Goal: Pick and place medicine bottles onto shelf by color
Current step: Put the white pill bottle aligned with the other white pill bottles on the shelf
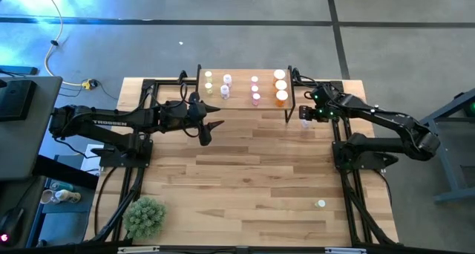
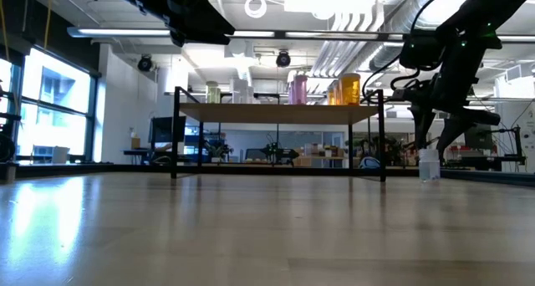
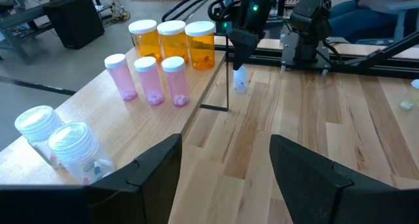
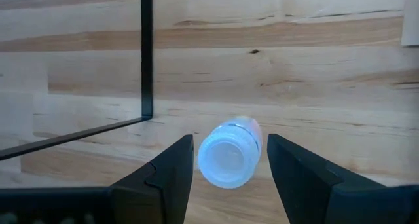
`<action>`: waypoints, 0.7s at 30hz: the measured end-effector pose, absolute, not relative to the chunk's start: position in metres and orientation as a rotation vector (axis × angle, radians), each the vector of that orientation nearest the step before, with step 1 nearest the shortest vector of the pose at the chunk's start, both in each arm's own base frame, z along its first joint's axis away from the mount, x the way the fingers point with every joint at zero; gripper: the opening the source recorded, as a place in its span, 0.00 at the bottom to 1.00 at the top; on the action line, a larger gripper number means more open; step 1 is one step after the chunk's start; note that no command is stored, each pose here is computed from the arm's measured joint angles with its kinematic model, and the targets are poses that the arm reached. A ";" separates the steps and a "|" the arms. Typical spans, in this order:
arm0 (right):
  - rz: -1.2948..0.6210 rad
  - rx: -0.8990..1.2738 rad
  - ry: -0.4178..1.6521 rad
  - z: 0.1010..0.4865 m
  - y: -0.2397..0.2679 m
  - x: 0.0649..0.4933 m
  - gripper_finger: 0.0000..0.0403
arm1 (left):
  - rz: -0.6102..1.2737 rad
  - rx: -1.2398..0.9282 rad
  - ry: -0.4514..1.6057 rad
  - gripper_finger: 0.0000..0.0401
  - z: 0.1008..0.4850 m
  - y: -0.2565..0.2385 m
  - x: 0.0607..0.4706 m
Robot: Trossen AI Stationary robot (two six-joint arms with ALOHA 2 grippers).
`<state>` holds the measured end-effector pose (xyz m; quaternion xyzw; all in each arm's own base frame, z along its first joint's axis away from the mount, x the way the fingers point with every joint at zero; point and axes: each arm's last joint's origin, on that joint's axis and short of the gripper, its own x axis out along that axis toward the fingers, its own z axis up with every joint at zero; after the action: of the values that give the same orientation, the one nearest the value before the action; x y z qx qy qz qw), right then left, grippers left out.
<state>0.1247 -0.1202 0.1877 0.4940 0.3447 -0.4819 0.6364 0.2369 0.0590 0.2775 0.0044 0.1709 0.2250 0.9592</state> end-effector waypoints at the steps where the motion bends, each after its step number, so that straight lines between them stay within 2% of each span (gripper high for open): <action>1: -1.100 1.127 0.789 0.188 -0.120 0.125 0.46 | 0.456 0.009 0.347 0.56 0.277 0.059 0.237; 21: -1.105 1.111 0.805 0.175 -0.111 0.128 0.46 | 0.456 0.008 0.346 0.56 0.277 0.059 0.237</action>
<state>0.1278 -0.1107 0.1753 0.4866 0.3523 -0.4839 0.6364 0.2369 0.0590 0.2775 0.0042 0.1709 0.2249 0.9593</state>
